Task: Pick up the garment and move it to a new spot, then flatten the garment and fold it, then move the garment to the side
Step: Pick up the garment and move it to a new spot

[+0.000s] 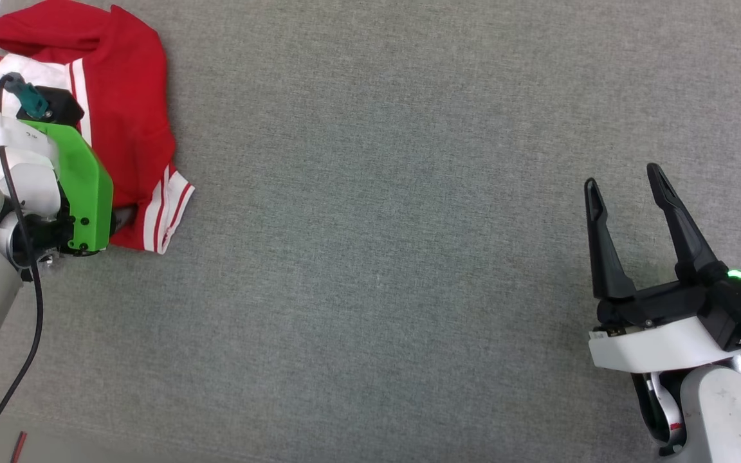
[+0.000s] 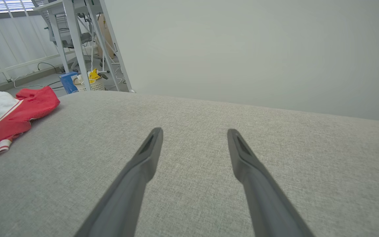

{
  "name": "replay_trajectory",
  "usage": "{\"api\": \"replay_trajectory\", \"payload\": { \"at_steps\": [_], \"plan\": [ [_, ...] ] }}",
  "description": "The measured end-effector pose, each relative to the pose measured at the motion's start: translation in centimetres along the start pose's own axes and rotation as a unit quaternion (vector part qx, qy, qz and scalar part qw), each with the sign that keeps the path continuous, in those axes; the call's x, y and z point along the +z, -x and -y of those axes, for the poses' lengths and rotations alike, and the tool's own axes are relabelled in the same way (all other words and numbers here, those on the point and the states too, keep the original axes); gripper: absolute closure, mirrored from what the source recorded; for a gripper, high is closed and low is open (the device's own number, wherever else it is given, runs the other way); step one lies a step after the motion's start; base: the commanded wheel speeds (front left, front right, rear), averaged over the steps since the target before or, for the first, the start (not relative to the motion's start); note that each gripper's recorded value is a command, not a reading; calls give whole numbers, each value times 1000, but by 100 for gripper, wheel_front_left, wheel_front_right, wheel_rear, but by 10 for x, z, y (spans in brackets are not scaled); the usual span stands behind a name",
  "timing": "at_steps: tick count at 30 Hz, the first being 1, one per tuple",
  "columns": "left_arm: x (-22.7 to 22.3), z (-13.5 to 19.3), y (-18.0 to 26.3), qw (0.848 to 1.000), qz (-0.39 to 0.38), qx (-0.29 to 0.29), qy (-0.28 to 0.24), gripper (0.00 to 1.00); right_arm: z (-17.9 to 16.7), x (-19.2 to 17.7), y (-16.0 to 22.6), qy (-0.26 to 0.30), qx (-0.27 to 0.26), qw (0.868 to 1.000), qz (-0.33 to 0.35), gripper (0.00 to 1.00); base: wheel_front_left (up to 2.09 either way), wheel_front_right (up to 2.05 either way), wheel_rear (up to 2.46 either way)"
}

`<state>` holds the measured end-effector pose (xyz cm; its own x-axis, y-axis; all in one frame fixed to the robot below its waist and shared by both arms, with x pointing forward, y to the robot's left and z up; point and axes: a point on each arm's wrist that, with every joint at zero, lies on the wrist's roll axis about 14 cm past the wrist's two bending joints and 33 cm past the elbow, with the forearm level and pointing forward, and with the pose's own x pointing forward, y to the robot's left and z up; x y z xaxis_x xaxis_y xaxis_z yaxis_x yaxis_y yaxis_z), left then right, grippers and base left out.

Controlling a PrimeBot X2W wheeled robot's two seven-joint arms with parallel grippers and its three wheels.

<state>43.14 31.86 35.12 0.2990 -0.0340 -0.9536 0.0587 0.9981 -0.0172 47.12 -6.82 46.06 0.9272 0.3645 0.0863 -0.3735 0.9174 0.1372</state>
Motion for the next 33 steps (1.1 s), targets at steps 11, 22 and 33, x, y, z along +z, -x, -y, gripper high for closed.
{"api": "replay_trajectory", "payload": {
  "at_steps": [11, 22, 33],
  "plan": [
    [8, -1, 9, 999, 41, 0, 1, 100, -6, 5, 1, -10, 5, 1000, 4, 0, 0, 0, 0],
    [52, 20, 73, 977, 192, -11, -87, 100, -20, 37, 11, -13, 12, 999, 33, 0, 0, 0, 0],
    [110, 87, 150, 919, 332, -49, -207, 100, -18, 69, 28, -22, -4, 998, 64, 0, 0, 0, 0]
  ]
}}
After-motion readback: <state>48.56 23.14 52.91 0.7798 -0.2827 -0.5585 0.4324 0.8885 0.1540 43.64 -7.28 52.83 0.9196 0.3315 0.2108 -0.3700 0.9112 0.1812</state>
